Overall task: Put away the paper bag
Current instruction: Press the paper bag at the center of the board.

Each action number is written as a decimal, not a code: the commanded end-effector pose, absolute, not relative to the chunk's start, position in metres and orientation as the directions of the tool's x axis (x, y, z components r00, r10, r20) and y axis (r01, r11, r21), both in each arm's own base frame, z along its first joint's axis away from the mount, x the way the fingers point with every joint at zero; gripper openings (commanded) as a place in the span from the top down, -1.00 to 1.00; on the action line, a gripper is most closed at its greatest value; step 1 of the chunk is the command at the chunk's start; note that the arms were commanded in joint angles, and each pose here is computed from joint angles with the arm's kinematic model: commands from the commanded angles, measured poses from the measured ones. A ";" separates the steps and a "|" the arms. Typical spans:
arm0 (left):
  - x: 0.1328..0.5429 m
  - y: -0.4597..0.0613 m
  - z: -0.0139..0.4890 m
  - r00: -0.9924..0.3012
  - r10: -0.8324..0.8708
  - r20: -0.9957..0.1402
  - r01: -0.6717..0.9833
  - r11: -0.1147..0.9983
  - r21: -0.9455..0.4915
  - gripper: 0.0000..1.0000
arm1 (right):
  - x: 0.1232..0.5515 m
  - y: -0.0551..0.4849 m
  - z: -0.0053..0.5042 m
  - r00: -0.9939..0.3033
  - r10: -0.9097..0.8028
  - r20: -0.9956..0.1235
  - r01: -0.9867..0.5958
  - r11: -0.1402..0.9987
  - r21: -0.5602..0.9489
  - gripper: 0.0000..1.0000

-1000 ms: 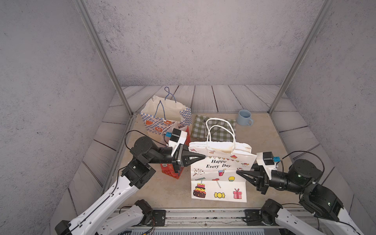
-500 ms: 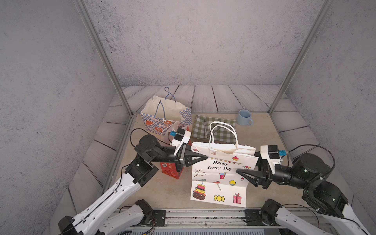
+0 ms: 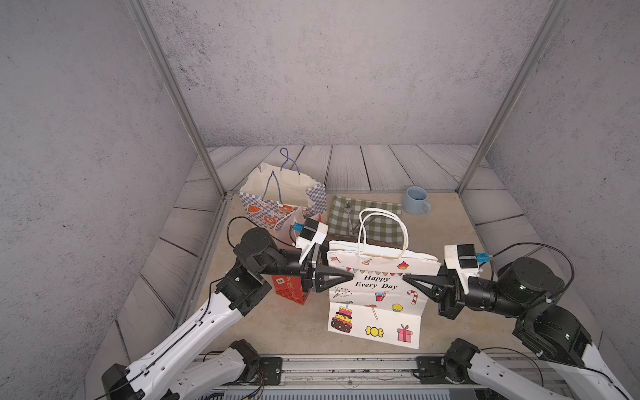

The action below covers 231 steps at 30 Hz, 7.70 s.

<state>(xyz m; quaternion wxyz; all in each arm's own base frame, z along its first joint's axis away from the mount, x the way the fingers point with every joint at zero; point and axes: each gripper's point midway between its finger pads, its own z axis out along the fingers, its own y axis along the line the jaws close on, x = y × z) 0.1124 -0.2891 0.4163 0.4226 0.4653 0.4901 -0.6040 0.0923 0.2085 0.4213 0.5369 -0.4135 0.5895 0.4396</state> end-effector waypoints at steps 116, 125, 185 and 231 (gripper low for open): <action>0.138 -0.259 0.378 0.097 -0.081 -0.992 0.985 0.151 0.084 -0.96 | 0.080 0.241 0.469 -0.413 0.033 -0.910 -0.910 0.025 0.414 1.00; 0.125 -0.268 0.385 0.045 -0.095 -0.994 0.999 0.018 0.044 -0.82 | 0.075 0.240 0.475 -0.365 0.035 -0.930 -0.931 0.002 0.365 1.00; 0.115 -0.266 0.407 -0.067 -0.154 -0.986 0.995 -0.081 -0.055 1.00 | 0.094 0.209 0.478 -0.193 0.110 -0.975 -0.942 0.258 0.215 -0.41; 0.090 -0.251 0.460 -0.088 -0.239 -0.967 0.987 -0.150 -0.052 1.00 | 0.093 0.212 0.419 -0.180 0.040 -0.983 -0.949 0.255 0.184 -0.83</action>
